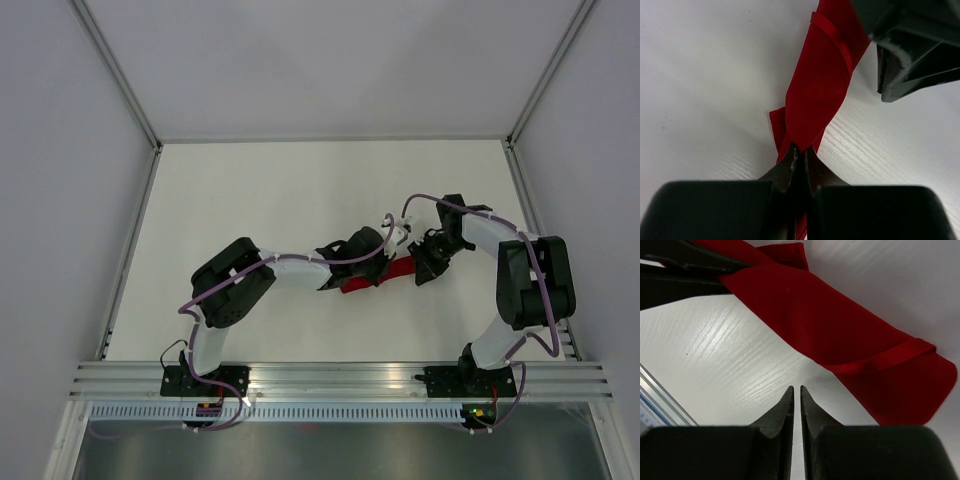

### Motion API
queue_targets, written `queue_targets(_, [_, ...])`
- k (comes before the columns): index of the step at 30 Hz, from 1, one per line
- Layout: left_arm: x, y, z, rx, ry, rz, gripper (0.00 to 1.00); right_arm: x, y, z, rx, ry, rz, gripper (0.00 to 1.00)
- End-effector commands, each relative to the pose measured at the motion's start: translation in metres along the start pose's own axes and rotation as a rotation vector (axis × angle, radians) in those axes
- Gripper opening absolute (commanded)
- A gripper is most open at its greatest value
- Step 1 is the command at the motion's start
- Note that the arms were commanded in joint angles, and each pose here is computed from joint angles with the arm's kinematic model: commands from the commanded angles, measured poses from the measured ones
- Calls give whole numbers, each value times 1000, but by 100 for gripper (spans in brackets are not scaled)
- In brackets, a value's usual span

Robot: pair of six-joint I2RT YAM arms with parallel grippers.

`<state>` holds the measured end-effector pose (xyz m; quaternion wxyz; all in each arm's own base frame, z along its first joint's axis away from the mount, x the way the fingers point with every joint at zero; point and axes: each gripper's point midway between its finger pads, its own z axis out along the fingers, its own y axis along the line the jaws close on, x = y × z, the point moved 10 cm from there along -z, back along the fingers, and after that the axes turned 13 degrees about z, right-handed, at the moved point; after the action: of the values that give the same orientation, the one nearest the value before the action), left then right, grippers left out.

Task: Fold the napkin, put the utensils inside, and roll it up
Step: Adjust the napkin at the center of the board.

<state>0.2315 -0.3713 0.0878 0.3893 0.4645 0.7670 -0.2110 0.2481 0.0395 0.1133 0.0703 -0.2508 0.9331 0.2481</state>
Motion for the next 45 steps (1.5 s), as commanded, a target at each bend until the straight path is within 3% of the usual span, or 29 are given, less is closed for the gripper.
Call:
queue_targets(1, [101, -10, -5, -15, 474, -113, 2, -11, -5, 8, 2, 1, 27, 13])
queue_targets(13, [90, -29, 3, -88, 471, -297, 3, -61, -18, 27, 35, -17, 88, 11])
queue_targets(23, [81, -37, 18, -121, 442, -402, 23, -101, -24, 46, 116, -32, 92, 9])
queue_targets(45, [84, -11, 37, -142, 434, -523, 25, -145, -28, 53, 183, -84, 94, 8])
